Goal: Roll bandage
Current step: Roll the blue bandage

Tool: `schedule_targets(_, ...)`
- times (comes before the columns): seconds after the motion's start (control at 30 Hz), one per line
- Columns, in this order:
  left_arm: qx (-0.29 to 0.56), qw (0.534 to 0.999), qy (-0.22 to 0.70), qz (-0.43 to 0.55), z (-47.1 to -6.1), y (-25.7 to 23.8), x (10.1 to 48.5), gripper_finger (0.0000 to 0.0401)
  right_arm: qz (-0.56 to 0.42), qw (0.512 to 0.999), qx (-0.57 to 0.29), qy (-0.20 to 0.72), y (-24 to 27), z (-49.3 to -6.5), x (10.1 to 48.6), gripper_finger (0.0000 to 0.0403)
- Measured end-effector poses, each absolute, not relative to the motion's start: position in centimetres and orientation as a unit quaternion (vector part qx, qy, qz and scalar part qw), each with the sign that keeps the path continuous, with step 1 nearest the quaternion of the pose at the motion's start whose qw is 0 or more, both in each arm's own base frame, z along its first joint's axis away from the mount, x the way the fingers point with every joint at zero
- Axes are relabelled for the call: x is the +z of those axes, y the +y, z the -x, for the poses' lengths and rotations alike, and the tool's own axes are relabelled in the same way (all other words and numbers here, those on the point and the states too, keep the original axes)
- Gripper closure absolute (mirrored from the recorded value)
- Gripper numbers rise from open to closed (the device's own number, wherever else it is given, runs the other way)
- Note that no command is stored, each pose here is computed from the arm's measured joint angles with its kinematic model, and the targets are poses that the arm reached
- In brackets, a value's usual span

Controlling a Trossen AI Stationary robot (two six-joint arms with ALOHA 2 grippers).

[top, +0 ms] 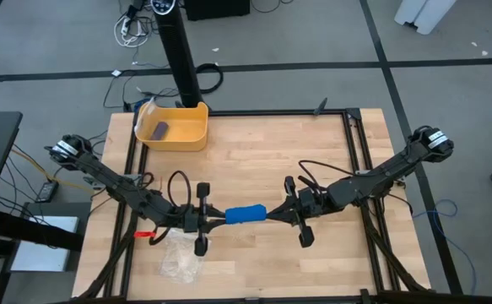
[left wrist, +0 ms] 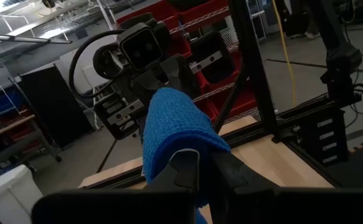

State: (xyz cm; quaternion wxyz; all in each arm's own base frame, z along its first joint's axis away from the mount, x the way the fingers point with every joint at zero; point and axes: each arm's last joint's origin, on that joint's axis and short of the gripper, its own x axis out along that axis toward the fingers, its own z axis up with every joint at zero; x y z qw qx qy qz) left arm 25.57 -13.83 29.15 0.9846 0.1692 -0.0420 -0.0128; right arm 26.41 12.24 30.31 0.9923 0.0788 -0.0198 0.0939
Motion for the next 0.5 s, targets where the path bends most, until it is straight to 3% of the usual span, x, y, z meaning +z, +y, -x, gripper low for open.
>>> schedule_targets(0.27,-0.016,0.986,-0.058,-0.157,-25.3,-13.9,29.7,0.0382,-0.043,0.998,0.036,-0.01,13.1,-24.9,30.7,0.0398)
schedule_targets(0.5,-0.036,0.987,-0.063,-0.146,-25.4,-13.9,29.7,0.0382,-0.045,0.998,0.046,-0.012,12.6,-25.5,30.5,0.0401)
